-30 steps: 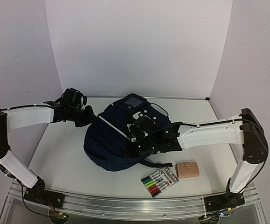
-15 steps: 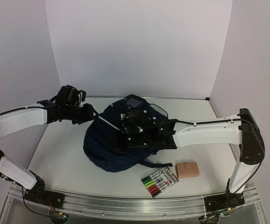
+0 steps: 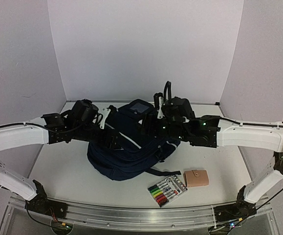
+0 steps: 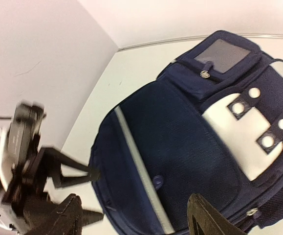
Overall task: Pack the student bag
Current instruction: Unzip the student bag at the center of the board.
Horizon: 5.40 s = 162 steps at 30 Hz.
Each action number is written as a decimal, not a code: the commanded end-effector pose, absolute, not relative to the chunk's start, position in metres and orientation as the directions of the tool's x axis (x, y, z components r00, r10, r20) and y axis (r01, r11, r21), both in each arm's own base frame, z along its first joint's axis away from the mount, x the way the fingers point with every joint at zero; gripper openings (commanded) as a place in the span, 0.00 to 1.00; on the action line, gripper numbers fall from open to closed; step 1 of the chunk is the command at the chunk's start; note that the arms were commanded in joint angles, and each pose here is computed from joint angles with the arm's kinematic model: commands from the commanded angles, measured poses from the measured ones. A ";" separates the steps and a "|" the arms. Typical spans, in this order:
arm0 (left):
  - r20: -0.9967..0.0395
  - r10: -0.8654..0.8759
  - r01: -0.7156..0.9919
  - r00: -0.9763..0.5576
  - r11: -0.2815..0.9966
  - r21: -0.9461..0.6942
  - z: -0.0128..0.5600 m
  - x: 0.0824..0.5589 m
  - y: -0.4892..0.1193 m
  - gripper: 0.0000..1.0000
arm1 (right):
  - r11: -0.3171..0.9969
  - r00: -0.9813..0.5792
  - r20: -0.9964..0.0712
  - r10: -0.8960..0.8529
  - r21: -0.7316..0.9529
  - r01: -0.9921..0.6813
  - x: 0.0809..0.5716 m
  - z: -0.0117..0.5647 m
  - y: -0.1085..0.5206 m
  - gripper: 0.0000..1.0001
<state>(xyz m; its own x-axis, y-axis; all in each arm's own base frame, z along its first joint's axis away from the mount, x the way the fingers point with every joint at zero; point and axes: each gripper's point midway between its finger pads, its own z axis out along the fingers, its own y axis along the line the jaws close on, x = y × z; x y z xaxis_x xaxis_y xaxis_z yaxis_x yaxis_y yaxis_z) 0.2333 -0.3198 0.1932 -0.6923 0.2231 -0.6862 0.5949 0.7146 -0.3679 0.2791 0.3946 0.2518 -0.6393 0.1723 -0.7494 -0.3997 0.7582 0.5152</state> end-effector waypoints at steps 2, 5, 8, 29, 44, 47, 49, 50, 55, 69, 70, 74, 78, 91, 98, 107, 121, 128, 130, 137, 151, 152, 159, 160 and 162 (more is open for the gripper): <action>-0.709 0.394 0.672 -0.584 0.726 -0.150 0.167 0.224 -0.325 0.66 | 0.779 -0.621 -0.746 0.240 0.530 -0.334 0.298 0.254 0.355 0.72; -0.711 0.433 0.676 -0.554 0.732 -0.080 0.158 0.227 -0.323 0.64 | 0.782 -0.621 -0.743 0.250 0.533 -0.323 0.299 0.253 0.347 0.73; -0.700 0.468 0.679 -0.539 0.734 -0.032 0.153 0.228 -0.323 0.61 | 0.783 -0.626 -0.739 0.249 0.534 -0.319 0.298 0.250 0.345 0.73; -0.694 0.580 0.732 -0.426 0.672 0.112 0.153 0.213 -0.311 0.48 | 0.785 -0.662 -0.721 0.207 0.526 -0.327 0.304 0.232 0.362 0.74; -0.714 0.594 0.760 -0.371 0.636 0.134 0.159 0.220 -0.329 0.14 | 0.801 -0.647 -0.747 0.153 0.478 -0.362 0.300 0.225 0.356 0.74; -0.727 0.575 0.754 -0.374 0.645 0.122 0.165 0.219 -0.328 0.02 | 0.804 -0.621 -0.779 0.086 0.423 -0.419 0.294 0.220 0.352 0.73; -0.743 0.558 0.750 -0.369 0.651 0.116 0.171 0.219 -0.326 0.00 | 0.791 -0.604 -0.797 0.025 0.385 -0.476 0.286 0.217 0.350 0.69; -0.751 0.548 0.747 -0.367 0.655 0.113 0.175 0.219 -0.325 0.00 | 0.775 -0.589 -0.808 -0.006 0.369 -0.513 0.281 0.217 0.351 0.68; -0.793 0.491 0.727 -0.359 0.680 0.092 0.194 0.220 -0.320 0.00 | 0.670 -0.472 -0.874 -0.113 0.284 -0.686 0.249 0.233 0.365 0.66; -0.822 0.416 0.712 -0.388 0.701 0.019 0.216 0.221 -0.312 0.00 | 0.632 -0.261 -0.922 -0.287 0.022 -0.774 0.236 0.221 0.421 0.68; -0.823 0.414 0.712 -0.389 0.702 0.016 0.216 0.221 -0.311 0.00 | 0.637 -0.246 -0.921 -0.303 -0.004 -0.771 0.237 0.219 0.424 0.68; -0.826 0.405 0.706 -0.393 0.708 0.011 0.217 0.223 -0.310 0.00 | 0.663 -0.188 -0.919 -0.346 -0.097 -0.743 0.246 0.219 0.435 0.60; -0.828 0.400 0.704 -0.394 0.710 0.008 0.218 0.224 -0.310 0.00 | 0.662 -0.141 -0.903 -0.405 -0.184 -0.726 0.253 0.212 0.443 0.55; -0.835 0.344 0.680 -0.429 0.732 -0.047 0.227 0.237 -0.307 0.00 | 0.639 -0.083 -0.854 -0.514 -0.316 -0.701 0.254 0.186 0.457 0.17; -0.831 0.265 0.617 -0.489 0.779 -0.115 0.228 0.255 -0.287 0.00 | 0.698 -0.098 -0.870 -0.483 -0.315 -0.643 0.261 0.188 0.444 0.00; -0.799 0.208 0.417 -0.565 0.907 -0.059 0.207 0.304 -0.223 0.00 | 0.737 -0.134 -0.896 -0.423 -0.255 -0.626 0.253 0.196 0.419 0.00; -0.821 0.118 0.531 -0.558 0.811 -0.244 0.201 0.341 -0.227 0.00 | 0.739 -0.206 -0.925 -0.318 -0.106 -0.665 0.236 0.209 0.408 0.04; -0.796 0.111 0.625 -0.595 0.686 -0.372 0.202 0.299 -0.245 0.00 | 0.759 -0.248 -0.915 -0.318 -0.090 -0.644 0.249 0.216 0.435 0.67; -0.790 0.115 0.636 -0.602 0.668 -0.387 0.202 0.289 -0.249 0.00 | 0.755 -0.246 -0.918 -0.312 -0.082 -0.650 0.250 0.219 0.443 0.74; -0.796 0.118 0.653 -0.594 0.648 -0.391 0.208 0.269 -0.258 0.00 | 0.706 -0.243 -0.896 -0.372 -0.103 -0.700 0.253 0.211 0.479 0.83; -0.792 0.109 0.626 -0.600 0.680 -0.382 0.203 0.269 -0.253 0.00 | 0.759 -0.216 -0.877 -0.430 -0.221 -0.612 0.280 0.195 0.490 0.27; -0.793 0.101 0.612 -0.601 0.695 -0.377 0.203 0.272 -0.251 0.00 | 0.763 -0.215 -0.879 -0.426 -0.221 -0.607 0.280 0.197 0.489 0.20; -0.769 -0.013 0.440 -0.640 0.813 -0.381 0.195 0.312 -0.220 0.00 | 0.754 -0.207 -0.901 -0.382 -0.174 -0.634 0.270 0.222 0.480 0.00; -0.768 -0.027 0.439 -0.640 0.807 -0.394 0.197 0.318 -0.220 0.00 | 0.749 -0.205 -0.905 -0.373 -0.163 -0.642 0.267 0.227 0.479 0.00; -0.754 -0.035 0.440 -0.656 0.794 -0.419 0.195 0.327 -0.224 0.00 | 0.735 -0.206 -0.911 -0.357 -0.138 -0.663 0.261 0.234 0.476 0.00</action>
